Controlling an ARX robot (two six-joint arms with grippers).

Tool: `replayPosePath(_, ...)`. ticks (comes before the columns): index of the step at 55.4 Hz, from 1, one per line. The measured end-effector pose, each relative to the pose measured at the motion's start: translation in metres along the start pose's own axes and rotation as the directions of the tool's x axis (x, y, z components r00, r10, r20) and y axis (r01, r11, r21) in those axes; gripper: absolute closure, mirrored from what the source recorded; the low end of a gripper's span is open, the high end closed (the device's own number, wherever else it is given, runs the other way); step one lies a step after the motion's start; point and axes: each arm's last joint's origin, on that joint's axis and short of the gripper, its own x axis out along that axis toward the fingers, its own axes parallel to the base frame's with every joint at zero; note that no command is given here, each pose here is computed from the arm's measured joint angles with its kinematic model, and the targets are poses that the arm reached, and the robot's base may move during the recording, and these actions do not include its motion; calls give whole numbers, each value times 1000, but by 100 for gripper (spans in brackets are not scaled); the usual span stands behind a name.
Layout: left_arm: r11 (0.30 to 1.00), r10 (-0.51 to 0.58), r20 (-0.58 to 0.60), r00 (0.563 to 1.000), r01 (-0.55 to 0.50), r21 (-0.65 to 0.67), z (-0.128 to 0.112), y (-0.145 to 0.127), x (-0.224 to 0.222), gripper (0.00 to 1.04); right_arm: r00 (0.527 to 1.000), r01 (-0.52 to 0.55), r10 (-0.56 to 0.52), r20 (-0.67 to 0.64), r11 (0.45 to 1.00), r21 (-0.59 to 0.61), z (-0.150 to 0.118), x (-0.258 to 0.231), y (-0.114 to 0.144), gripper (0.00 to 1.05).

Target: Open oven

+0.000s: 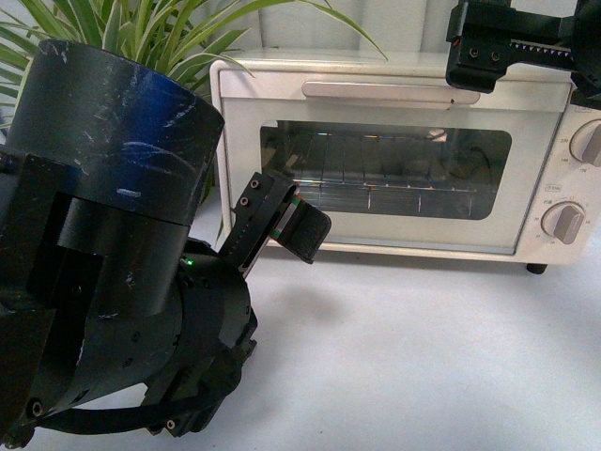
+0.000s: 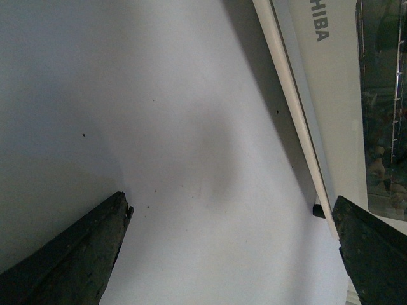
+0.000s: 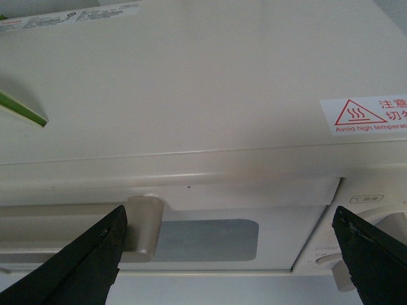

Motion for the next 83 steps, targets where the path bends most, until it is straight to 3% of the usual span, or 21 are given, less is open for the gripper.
replayPosePath(28, 1000, 1, 5, 1000, -1, -3, 2, 0, 0, 6, 997, -28, 26, -78, 999, -26, 2, 3, 0, 9)
replayPosePath(46, 1000, -1, 8, 1000, 1, -7, 2, 2, 0, 6, 995, -79, 73, -66, 994, -81, -12, -14, -5, 9)
replayPosePath(83, 1000, -2, 8, 1000, 2, -6, 3, 5, -3, 6, 967, -217, 202, -152, 972, -88, -77, -50, -15, 9)
